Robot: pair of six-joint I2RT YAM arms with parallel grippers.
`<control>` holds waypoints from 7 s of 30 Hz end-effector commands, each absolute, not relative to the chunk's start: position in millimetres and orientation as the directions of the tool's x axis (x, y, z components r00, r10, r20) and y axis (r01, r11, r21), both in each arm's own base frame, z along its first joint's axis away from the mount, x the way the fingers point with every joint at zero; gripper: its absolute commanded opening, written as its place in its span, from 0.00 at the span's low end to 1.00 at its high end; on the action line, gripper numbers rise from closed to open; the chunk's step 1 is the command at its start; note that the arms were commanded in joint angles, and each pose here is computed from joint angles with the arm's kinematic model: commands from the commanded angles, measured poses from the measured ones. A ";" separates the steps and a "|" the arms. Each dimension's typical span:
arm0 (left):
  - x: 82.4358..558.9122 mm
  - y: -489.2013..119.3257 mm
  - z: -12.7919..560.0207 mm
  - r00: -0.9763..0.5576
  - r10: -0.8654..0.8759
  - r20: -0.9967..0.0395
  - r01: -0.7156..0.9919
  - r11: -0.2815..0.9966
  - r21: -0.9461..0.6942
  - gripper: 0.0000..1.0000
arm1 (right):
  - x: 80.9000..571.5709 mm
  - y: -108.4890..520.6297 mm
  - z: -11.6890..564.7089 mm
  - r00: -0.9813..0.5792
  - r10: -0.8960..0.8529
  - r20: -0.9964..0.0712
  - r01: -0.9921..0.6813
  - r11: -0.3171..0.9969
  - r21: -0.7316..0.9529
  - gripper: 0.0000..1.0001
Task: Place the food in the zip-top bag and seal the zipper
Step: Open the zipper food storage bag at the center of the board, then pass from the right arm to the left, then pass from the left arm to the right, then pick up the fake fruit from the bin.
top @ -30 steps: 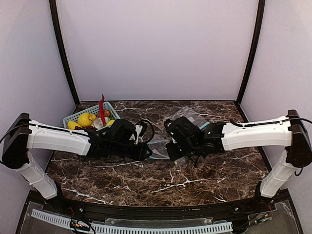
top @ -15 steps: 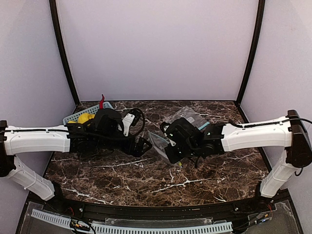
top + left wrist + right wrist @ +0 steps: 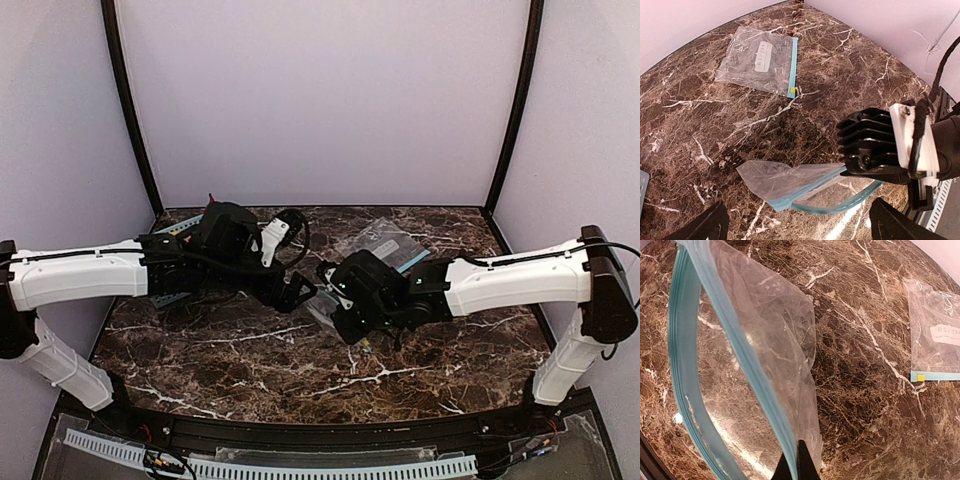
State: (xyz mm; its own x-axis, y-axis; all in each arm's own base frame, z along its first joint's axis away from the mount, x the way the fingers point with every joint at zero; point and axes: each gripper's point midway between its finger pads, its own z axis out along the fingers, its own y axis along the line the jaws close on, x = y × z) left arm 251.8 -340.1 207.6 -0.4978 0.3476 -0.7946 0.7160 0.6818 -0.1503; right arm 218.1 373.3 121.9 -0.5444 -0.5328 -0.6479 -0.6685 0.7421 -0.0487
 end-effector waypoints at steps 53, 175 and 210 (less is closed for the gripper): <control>251.4 -314.9 165.9 -0.627 0.137 -0.767 0.557 0.767 -0.318 0.01 | 232.3 346.9 125.4 -0.683 -0.348 -0.643 -0.448 0.894 -0.008 0.52; 404.7 0.1 171.3 -0.718 -0.278 -0.638 -0.096 0.947 -0.305 0.99 | 262.4 352.8 146.2 -0.734 -0.332 -0.592 -0.436 0.899 0.035 0.00; 464.7 20.1 107.9 -0.814 -0.229 -0.534 -0.109 0.963 -0.247 0.80 | 264.8 384.6 137.3 -0.729 -0.355 -0.584 -0.496 0.863 0.095 0.00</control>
